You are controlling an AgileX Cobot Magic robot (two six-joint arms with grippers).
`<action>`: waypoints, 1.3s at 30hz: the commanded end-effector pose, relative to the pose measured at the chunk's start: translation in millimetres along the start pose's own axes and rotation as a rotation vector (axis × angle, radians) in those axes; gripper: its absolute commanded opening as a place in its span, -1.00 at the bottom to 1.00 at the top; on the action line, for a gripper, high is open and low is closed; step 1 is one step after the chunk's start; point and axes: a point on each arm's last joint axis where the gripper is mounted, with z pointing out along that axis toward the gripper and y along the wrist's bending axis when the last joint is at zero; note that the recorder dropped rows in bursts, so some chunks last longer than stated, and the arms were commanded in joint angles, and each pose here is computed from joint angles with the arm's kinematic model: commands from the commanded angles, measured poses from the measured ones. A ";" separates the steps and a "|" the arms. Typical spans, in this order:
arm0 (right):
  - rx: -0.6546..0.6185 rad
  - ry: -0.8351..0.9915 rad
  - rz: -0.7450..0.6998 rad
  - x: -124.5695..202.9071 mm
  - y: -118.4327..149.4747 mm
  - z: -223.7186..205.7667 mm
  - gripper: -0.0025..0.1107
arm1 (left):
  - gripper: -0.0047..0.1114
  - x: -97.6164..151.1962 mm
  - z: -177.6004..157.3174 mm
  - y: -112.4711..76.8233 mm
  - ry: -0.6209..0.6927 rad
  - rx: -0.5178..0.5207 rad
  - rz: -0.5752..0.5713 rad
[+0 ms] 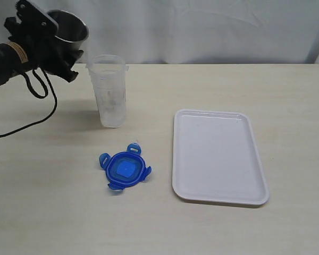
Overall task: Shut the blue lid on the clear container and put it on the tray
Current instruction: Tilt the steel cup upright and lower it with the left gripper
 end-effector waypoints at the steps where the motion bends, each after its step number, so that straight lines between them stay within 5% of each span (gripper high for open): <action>1: 0.000 -0.010 -0.006 -1.3 -0.1 -0.5 -0.88 | -0.92 -1.6 -2.9 26.8 -0.095 -0.107 -0.210; 8: 0.000 -0.010 -0.006 -1.3 -0.1 -0.5 -0.88 | -0.92 36.7 5.7 41.0 -0.210 -0.140 -0.496; 25: 0.000 -0.010 -0.006 -1.3 -0.1 -0.5 -0.88 | -0.92 92.4 91.8 52.1 -0.148 -0.162 -0.530; 39: 0.000 -0.010 -0.006 -1.3 -0.1 -0.5 -0.88 | -0.92 123.7 100.2 37.8 -0.139 -0.148 -0.555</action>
